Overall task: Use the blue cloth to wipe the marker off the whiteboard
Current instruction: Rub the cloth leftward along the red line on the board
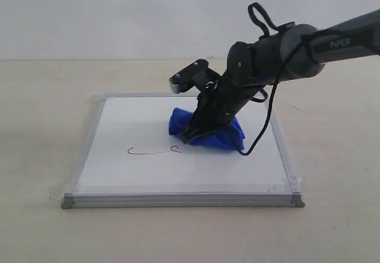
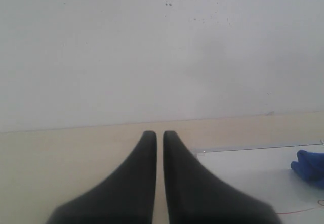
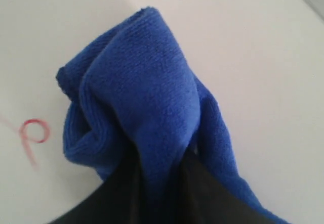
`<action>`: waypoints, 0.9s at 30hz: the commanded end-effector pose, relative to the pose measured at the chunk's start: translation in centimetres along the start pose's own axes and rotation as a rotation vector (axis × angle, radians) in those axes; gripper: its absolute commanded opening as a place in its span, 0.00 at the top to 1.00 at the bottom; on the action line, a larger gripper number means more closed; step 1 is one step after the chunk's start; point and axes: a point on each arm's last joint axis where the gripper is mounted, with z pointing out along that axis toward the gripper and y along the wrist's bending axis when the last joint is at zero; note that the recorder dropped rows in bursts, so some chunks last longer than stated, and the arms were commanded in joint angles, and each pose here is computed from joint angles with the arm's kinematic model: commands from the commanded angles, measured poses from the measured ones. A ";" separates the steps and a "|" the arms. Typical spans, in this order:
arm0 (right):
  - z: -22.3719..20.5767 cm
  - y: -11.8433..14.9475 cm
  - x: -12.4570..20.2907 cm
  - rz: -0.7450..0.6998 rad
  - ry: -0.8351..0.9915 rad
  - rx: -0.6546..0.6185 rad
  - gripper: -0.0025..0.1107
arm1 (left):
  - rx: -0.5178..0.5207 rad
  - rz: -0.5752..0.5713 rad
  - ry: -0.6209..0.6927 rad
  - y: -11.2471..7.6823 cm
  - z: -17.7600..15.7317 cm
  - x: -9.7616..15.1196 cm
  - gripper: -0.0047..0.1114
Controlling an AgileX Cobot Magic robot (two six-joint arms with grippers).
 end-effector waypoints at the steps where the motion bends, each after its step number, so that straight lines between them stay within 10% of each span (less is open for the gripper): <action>1: 1.1 -1.9 -0.2 0.055 0.014 0.017 0.98 | 0.005 -0.015 0.001 0.0 0.0 0.0 0.92; 9: 1.8 11.1 -0.1 -0.207 0.201 -0.382 0.98 | 0.005 -0.015 0.001 0.0 0.0 0.0 0.92; 15: 3.3 1.7 -0.7 0.014 0.073 0.001 0.98 | 0.005 -0.015 0.001 0.0 0.0 0.0 0.92; 19: 3.7 -1.8 -0.7 0.152 0.049 0.042 0.98 | 0.005 -0.015 0.001 0.0 0.0 0.0 0.92; 27: 3.9 5.4 -0.1 -0.071 0.241 -0.239 0.98 | 0.005 -0.015 0.001 0.0 0.0 0.0 0.92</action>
